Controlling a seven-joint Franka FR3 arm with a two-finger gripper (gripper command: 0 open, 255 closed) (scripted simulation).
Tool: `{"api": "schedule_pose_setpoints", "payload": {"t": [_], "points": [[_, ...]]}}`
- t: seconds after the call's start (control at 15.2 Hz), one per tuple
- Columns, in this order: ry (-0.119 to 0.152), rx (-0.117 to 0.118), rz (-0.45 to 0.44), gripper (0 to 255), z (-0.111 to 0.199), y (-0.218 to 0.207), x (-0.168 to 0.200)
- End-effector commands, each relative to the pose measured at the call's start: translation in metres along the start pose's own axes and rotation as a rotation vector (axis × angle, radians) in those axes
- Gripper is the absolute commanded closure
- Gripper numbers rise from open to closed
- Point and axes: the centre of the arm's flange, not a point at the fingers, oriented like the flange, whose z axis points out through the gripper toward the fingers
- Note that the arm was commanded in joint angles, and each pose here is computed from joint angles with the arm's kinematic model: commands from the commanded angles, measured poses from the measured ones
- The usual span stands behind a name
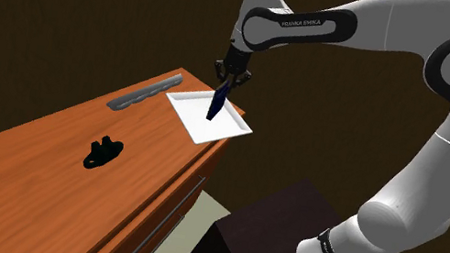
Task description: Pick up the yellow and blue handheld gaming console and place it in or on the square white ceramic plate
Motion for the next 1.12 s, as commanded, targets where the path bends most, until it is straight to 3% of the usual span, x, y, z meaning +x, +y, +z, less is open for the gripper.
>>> {"api": "schedule_pose_setpoints", "payload": {"t": [0.0, 0.07, 0.13, 0.46, 0.73, 1.06], "points": [[0.000, 0.000, 0.000, 255, 0.000, 0.000, 0.000], [0.000, 0.000, 0.000, 255, 0.000, 0.000, 0.000], [0.000, 0.000, 0.000, 0, 0.000, 0.000, 0.000], [0.000, 0.000, 0.000, 0, 0.000, 0.000, 0.000], [0.000, 0.000, 0.000, 0, -0.050, 0.000, 0.000], [0.000, 0.000, 0.000, 0, -0.050, 0.000, 0.000]]}}
